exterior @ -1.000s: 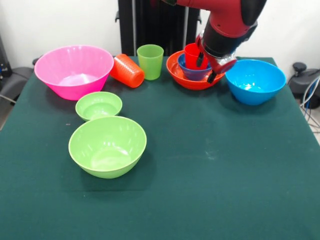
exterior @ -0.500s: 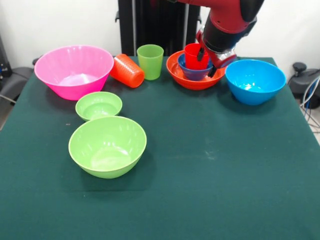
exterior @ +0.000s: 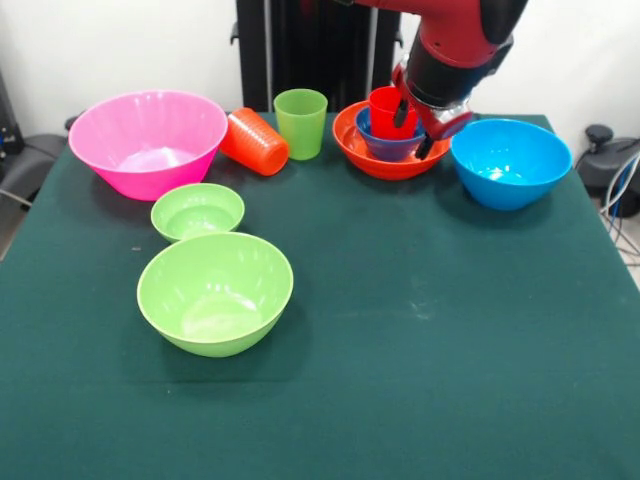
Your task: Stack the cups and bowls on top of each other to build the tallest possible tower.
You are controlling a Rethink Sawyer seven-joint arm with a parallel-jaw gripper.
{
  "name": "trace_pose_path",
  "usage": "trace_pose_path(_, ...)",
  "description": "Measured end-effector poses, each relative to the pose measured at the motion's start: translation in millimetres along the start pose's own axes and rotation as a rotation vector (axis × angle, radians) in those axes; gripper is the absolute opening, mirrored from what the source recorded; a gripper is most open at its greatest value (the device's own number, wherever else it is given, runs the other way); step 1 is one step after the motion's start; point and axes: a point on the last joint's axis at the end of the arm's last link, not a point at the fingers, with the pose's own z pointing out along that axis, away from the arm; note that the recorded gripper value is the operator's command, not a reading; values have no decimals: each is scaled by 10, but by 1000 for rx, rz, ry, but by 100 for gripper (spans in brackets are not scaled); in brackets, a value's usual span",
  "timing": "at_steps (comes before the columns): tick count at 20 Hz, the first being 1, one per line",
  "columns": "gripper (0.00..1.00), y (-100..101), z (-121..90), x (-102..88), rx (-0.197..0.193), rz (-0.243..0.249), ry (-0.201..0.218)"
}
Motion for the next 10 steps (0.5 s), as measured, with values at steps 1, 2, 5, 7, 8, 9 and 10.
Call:
trace_pose_path(1, 100, 3, 2, -1, -3, 0, -2)
trace_pose_path(2, 100, 40, 24, -2, -36, -4, -26)
trace_pose_path(5, 100, 123, 48, -12, -103, -11, -72)
trace_pose_path(7, 100, 162, 58, -20, -135, -13, -93)
trace_pose_path(8, 100, 200, 66, -33, -168, -15, -113)
trace_pose_path(9, 100, 231, 71, -44, -195, -16, -130)
trace_pose_path(10, 100, 248, 73, -52, -211, -17, -140)
